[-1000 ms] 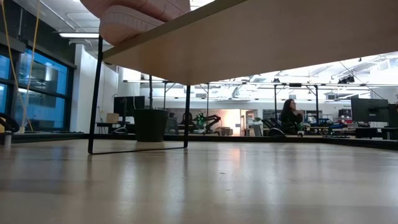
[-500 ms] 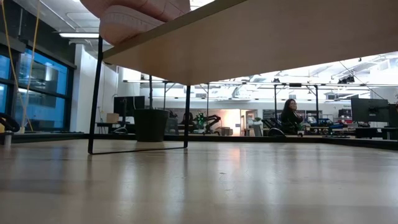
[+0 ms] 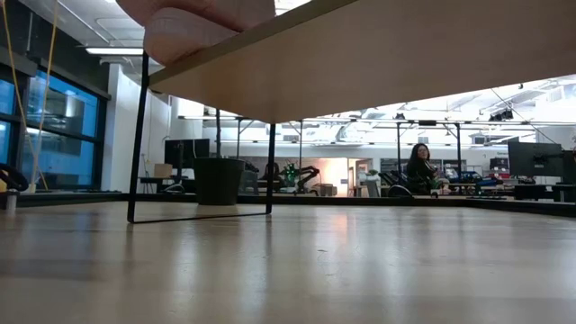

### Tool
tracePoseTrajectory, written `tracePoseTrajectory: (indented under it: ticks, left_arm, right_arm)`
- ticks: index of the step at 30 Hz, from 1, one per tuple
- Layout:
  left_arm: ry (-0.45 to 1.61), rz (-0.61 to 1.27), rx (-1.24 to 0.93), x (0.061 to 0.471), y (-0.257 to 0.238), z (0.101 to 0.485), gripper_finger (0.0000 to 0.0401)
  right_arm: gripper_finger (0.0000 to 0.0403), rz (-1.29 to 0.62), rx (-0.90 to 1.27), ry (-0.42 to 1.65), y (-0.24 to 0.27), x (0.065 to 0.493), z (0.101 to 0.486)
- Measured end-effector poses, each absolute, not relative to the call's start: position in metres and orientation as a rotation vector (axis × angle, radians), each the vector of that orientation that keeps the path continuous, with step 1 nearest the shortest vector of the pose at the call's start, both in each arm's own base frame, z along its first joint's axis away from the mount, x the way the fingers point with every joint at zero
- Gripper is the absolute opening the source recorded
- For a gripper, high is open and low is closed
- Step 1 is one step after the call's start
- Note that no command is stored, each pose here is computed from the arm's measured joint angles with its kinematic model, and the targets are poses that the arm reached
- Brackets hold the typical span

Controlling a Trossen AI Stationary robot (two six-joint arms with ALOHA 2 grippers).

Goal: Pick and place slides into the shelf
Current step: Put the black pair of slides on the shelf

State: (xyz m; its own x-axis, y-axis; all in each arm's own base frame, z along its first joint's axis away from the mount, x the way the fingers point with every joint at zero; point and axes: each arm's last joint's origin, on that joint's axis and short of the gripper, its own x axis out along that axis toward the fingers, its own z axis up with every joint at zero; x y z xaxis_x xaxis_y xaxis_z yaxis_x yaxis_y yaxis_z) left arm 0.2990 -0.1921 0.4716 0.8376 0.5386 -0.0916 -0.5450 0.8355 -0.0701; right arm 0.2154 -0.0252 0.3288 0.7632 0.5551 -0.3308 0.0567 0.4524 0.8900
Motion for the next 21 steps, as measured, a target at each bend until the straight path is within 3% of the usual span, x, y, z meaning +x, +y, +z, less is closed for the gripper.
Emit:
tracePoseTrajectory:
  ticks: [21]
  left_arm:
    - [0.117, 0.570, -0.124, 0.297, -0.191, 0.462, 0.0156]
  right_arm:
    - [0.0126, 0.335, 1.062, 0.737, -0.019, 0.238, 0.310]
